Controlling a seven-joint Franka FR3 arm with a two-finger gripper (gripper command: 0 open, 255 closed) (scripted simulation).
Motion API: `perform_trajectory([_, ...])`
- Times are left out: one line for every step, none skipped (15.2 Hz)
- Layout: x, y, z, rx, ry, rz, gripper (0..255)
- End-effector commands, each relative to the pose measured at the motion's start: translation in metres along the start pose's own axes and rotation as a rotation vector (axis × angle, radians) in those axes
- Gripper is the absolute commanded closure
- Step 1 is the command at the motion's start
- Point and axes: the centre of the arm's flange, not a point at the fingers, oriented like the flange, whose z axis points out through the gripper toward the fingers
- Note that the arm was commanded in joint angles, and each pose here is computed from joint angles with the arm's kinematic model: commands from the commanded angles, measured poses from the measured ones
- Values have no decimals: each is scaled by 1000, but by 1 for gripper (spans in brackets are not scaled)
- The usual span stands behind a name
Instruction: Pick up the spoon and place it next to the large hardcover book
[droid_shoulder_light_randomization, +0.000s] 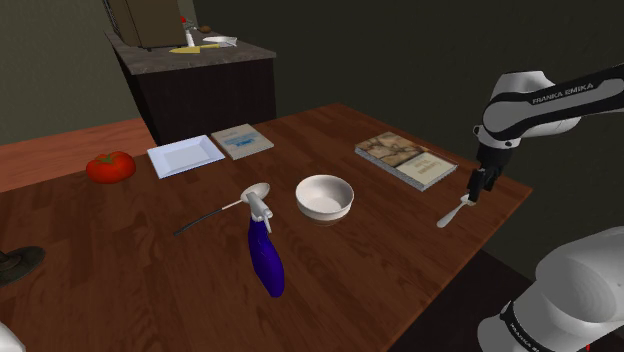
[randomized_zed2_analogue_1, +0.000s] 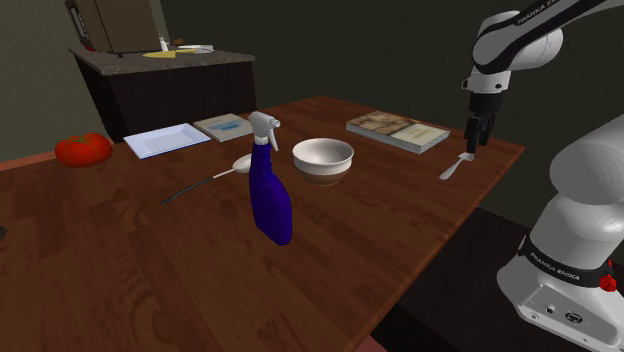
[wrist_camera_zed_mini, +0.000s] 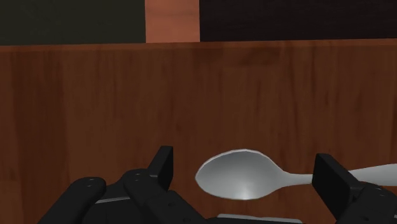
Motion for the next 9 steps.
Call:
perform_trajectory([1,1,-25,1,-1,0,0])
perform_trajectory([1,1,-35,1,-1,0,0])
perform_trajectory([1,1,-35,1,-1,0,0])
perform_trajectory([1,1,-35,1,-1,0,0])
perform_trajectory([1,1,-35,1,-1,0,0])
perform_trajectory([1,1,-35,1,-1,0,0])
perform_trajectory([1,1,-35,1,-1,0,0])
perform_trajectory([1,1,-35,1,-1,0,0])
perform_trajectory([1,1,-35,1,-1,0,0])
